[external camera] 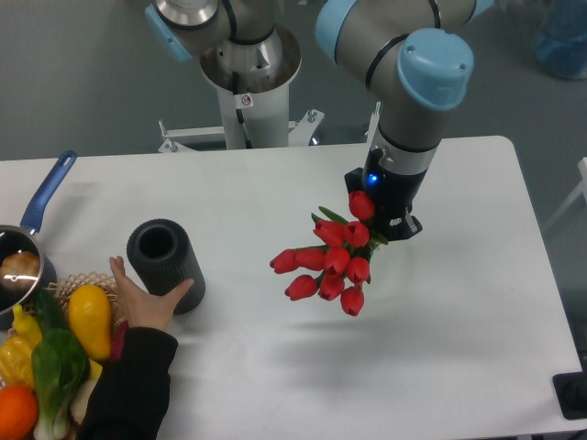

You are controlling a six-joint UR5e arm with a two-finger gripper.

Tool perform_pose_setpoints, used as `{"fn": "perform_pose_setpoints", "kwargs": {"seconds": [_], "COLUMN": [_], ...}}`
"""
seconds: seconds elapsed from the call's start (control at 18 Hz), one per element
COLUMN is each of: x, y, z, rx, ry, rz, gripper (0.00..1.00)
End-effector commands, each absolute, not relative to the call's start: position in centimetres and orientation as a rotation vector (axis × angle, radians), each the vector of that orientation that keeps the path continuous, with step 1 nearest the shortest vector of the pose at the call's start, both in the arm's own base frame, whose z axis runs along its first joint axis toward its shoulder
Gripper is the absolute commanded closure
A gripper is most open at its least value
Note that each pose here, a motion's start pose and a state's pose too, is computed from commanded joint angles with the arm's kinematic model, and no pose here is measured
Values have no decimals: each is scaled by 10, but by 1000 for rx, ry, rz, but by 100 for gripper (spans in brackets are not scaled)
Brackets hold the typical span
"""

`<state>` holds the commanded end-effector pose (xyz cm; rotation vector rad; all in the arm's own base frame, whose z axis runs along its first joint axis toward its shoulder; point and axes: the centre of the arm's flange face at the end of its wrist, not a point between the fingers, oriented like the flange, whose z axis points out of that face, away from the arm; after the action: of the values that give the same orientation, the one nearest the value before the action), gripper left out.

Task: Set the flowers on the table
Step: 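Hold the red tulip bunch in the gripper above the table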

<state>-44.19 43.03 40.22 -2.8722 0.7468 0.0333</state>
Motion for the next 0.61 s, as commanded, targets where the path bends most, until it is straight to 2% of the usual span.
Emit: {"fn": "perform_pose_setpoints", "kwargs": {"seconds": [0.28,0.61], "x": [-444,-439], "y": [427,418], "z": [396,363], "rx": [-2922,-3026], "ry": [749,790], "rz": [37,-19], "gripper": [94,91]}}
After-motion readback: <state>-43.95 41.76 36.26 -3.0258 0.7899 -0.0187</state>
